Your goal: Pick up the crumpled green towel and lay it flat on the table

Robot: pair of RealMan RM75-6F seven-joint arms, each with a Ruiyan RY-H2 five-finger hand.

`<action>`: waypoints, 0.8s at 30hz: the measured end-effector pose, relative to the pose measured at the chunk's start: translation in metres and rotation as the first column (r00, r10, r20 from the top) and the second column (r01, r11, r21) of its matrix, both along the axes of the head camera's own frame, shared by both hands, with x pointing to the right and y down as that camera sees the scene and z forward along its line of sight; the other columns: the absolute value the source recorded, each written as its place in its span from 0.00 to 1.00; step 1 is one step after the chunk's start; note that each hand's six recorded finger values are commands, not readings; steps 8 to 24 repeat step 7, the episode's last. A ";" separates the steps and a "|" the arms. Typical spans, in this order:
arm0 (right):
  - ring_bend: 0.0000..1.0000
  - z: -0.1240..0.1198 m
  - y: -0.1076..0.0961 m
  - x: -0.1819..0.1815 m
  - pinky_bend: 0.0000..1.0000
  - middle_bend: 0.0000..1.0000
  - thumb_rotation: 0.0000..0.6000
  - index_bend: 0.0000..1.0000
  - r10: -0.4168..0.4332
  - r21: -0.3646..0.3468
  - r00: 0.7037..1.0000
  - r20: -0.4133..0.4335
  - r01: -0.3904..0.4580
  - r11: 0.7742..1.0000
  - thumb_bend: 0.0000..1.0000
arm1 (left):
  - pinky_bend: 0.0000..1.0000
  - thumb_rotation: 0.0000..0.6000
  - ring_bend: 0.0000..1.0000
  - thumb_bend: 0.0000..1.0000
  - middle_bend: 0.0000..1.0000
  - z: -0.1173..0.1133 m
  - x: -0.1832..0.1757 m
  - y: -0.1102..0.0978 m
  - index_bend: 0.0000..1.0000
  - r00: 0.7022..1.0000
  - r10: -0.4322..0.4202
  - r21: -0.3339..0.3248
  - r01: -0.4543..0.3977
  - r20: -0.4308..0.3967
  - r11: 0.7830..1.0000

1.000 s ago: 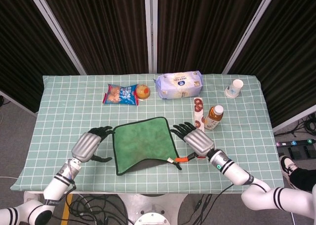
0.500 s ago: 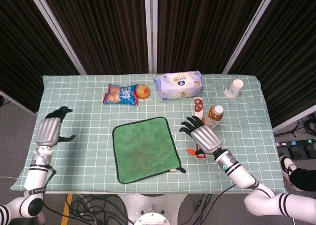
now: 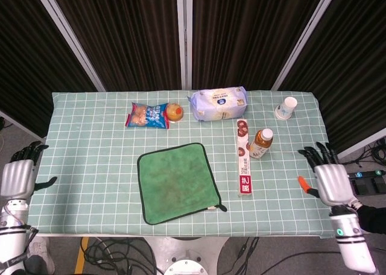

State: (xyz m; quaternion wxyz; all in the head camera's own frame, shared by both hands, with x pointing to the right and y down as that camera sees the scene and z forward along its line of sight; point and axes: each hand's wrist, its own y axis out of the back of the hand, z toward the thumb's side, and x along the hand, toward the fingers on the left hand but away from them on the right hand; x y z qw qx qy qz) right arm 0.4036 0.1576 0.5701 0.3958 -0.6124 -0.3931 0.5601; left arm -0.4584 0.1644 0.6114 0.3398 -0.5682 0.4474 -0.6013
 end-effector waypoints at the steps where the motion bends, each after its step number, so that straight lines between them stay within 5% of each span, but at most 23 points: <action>1: 0.02 -0.003 0.006 0.011 0.01 0.15 0.98 0.16 0.032 -0.003 0.999 -0.013 -0.032 0.999 0.20 | 0.23 1.00 0.21 0.13 0.25 -0.002 0.000 0.004 0.29 1.000 0.003 -0.003 -0.003 0.002 1.000; 7: 0.01 -0.023 0.033 0.049 0.00 0.15 0.98 0.16 0.140 0.034 0.990 -0.022 -0.139 0.990 0.20 | 0.23 1.00 0.21 0.14 0.25 -0.017 0.003 0.019 0.29 1.000 0.010 0.032 -0.011 0.026 0.999; 24: 0.01 -0.023 0.033 0.049 0.00 0.15 0.98 0.16 0.140 0.034 0.990 -0.022 -0.139 0.990 0.20 | 0.23 1.00 0.21 0.14 0.25 -0.017 0.003 0.019 0.29 1.000 0.010 0.032 -0.011 0.026 0.999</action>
